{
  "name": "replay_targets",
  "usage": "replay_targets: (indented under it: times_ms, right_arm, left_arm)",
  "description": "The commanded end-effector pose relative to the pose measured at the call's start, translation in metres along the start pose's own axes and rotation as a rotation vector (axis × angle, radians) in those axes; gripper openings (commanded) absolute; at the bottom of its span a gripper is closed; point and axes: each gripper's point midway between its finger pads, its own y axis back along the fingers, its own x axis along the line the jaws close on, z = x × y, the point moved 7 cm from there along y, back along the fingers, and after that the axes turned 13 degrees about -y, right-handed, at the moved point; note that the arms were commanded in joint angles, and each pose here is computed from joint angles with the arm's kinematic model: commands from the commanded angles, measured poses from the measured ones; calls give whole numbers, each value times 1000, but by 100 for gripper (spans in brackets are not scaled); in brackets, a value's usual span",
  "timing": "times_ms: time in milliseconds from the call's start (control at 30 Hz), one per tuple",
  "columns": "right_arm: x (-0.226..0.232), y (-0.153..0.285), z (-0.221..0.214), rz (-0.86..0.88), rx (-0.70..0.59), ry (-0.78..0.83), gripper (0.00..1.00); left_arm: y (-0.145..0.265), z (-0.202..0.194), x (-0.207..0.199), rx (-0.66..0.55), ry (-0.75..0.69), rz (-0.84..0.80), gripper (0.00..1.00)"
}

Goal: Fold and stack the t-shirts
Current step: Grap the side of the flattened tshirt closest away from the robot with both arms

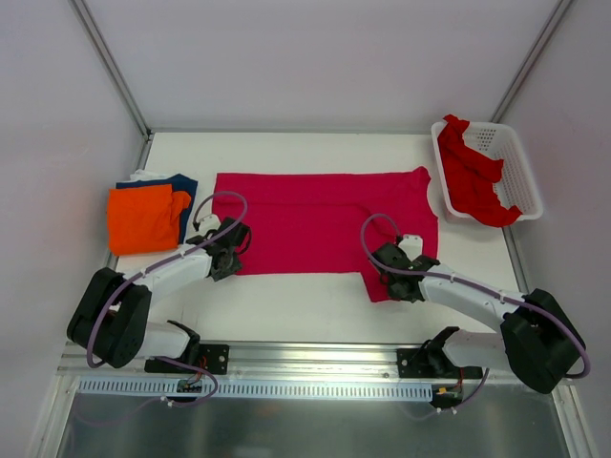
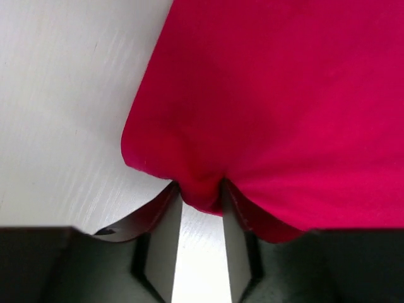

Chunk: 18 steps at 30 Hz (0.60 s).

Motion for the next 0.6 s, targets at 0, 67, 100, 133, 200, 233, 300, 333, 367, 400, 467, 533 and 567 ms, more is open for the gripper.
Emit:
replay_targets:
  times_ms: [0,67,100,133,200,233,300,333,367,400,467,533,567]
  right_arm:
    - [-3,4,0,-19,-5,0,1]
    - [-4,5,0,-25,-10,3,1]
    - [-4,5,0,-26,-9,7,1]
    - [-3,5,0,-25,-6,7,1]
    - [-3,5,1,-23,-10,7,1]
    - [-3,6,1,-25,-9,10,1]
    - [-1,8,4,-23,-20,8,0]
    - [-1,9,5,-25,-24,9,0]
    - [1,11,7,-18,-31,5,0]
    - [1,12,9,-19,-41,9,1]
    - [2,14,14,-19,-57,8,0]
    - [6,19,22,-17,-79,16,1]
    - [10,23,29,-13,-99,14,1]
  left_arm:
    - [0,-4,3,26,-38,35,29]
    - [0,-4,3,25,-39,34,22]
    - [0,-3,3,24,-39,33,22]
    - [1,-4,3,26,-41,31,20]
    - [1,-3,2,22,-41,25,20]
    - [2,-3,2,23,-42,22,20]
    - [4,-2,2,16,-43,16,19]
    - [4,-1,2,14,-44,14,19]
    - [6,0,2,6,-42,8,18]
    - [7,2,2,-1,-41,6,18]
    - [11,6,3,-21,-42,7,18]
    - [17,12,3,-45,-41,3,18]
    - [20,16,3,-55,-44,7,18]
